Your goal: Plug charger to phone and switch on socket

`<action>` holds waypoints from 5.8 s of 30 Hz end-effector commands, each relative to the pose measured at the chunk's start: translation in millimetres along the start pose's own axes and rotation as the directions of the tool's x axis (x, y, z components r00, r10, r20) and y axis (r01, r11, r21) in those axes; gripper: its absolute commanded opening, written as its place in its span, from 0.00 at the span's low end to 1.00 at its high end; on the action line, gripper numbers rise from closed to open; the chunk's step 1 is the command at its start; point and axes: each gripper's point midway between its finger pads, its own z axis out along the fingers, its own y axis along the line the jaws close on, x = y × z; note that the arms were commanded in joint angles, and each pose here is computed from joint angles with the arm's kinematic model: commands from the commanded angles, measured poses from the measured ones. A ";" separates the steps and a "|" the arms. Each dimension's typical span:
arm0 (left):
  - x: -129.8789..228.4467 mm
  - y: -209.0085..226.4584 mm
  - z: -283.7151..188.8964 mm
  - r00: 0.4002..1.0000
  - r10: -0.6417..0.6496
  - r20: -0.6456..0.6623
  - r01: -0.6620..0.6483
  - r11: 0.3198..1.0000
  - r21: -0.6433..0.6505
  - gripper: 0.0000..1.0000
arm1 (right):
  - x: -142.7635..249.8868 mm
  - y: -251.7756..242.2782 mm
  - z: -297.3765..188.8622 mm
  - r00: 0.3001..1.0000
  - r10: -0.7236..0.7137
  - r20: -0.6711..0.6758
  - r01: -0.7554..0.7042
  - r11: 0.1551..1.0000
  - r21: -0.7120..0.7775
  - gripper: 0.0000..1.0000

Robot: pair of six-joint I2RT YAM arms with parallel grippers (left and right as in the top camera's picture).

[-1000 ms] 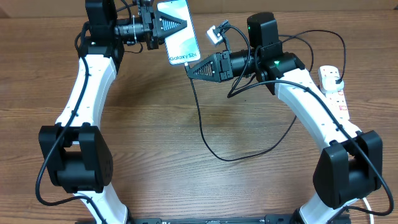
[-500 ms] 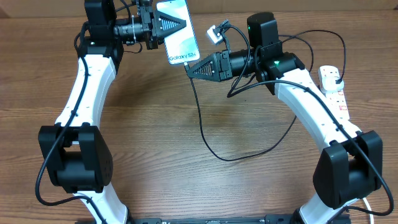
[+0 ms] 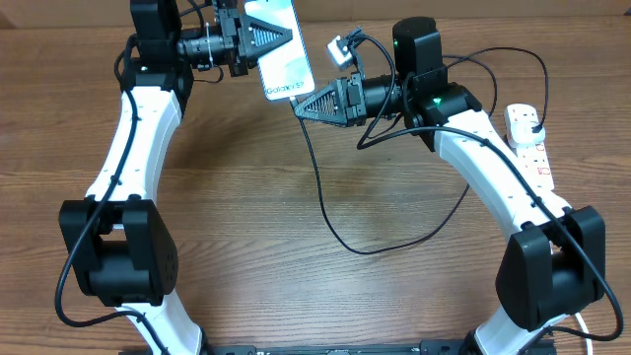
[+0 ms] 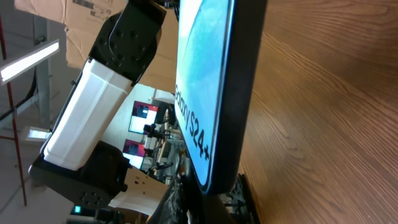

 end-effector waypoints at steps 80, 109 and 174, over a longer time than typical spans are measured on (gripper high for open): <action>39.8 -35.3 23.5 0.965 0.222 -0.139 -0.210 0.973 0.097 0.88 | -20.9 -7.3 -20.0 0.995 -0.048 0.082 0.044 0.998 0.053 0.04; -31.6 -6.5 -61.5 0.957 0.244 0.155 -0.232 0.968 -0.092 0.99 | 83.6 -210.8 3.6 0.966 0.259 0.007 -0.196 0.714 0.672 0.04; -31.6 -6.5 -61.5 0.957 0.244 0.155 -0.232 0.968 -0.092 1.00 | 41.3 -230.3 -60.2 0.989 0.151 0.004 -0.053 0.318 0.947 0.47</action>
